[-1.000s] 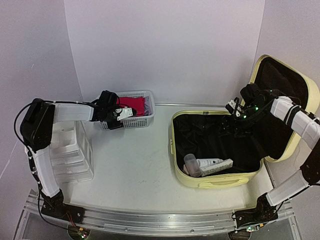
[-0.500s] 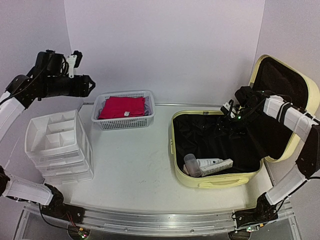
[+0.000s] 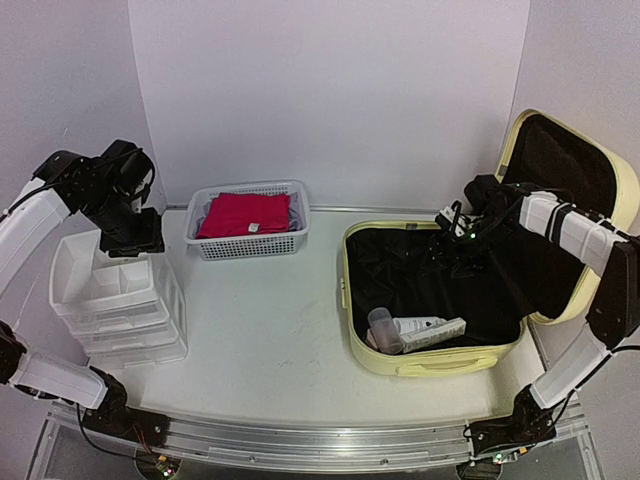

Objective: Open, take out, and arrange the luggage

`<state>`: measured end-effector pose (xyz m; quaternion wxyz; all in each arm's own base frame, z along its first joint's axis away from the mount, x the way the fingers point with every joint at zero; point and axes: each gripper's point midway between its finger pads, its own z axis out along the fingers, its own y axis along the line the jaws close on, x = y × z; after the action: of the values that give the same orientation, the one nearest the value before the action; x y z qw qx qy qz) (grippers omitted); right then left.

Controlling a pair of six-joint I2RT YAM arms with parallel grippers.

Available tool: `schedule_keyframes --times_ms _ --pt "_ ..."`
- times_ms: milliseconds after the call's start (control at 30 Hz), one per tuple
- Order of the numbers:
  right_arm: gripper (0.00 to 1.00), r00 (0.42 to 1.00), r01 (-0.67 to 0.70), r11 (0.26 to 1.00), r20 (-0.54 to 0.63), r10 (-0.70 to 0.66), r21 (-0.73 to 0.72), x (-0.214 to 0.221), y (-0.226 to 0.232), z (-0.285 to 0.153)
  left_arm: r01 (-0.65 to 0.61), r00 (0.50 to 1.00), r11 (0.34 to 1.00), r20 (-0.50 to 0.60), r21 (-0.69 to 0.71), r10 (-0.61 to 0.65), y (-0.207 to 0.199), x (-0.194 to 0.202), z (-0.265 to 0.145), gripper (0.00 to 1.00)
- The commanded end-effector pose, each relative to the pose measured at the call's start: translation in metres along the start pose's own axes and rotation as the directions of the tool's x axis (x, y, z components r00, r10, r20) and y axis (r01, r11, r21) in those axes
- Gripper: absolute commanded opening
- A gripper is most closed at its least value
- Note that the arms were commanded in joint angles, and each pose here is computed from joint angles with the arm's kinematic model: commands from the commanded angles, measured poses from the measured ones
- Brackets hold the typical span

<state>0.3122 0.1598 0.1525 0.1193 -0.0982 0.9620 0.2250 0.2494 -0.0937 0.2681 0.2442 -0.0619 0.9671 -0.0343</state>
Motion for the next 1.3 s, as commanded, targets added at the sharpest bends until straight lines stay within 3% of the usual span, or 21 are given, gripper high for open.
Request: schedule_keyframes --times_ms 0,167,367,800,967,1167,1267 --pt "0.98 0.996 0.051 0.999 0.073 -0.05 -0.013 -0.007 0.01 -0.016 0.043 0.998 0.995 -0.039 -0.091 -0.046 0.017 0.012 0.008 0.51" --pt "0.98 0.996 0.043 0.999 0.079 -0.041 -0.025 -0.006 0.012 -0.017 0.034 0.997 0.996 -0.063 -0.087 -0.039 0.006 0.006 0.025 0.4" --pt "0.98 0.995 0.041 0.999 0.095 -0.039 -0.019 -0.002 0.012 -0.022 0.086 0.992 0.984 -0.1 0.154 -0.071 -0.048 -0.001 0.039 0.31" --pt "0.98 0.995 0.026 1.0 0.1 -0.024 -0.016 0.004 0.011 -0.024 -0.014 0.998 0.932 -0.057 0.362 0.037 -0.131 -0.03 0.037 0.3" --pt "0.98 0.995 0.013 0.999 0.098 -0.009 -0.037 0.002 0.014 -0.022 -0.055 0.996 0.85 -0.029 0.524 0.083 -0.196 -0.045 0.032 0.3" --pt "0.98 0.993 0.008 0.997 0.119 0.001 -0.077 -0.004 0.026 -0.024 -0.156 0.975 0.785 -0.034 0.599 0.219 -0.257 -0.029 0.043 0.32" --pt "0.98 0.992 0.005 0.995 0.124 0.008 -0.104 -0.008 0.034 -0.02 -0.208 0.959 0.723 -0.008 0.659 0.284 -0.283 -0.022 0.032 0.42"
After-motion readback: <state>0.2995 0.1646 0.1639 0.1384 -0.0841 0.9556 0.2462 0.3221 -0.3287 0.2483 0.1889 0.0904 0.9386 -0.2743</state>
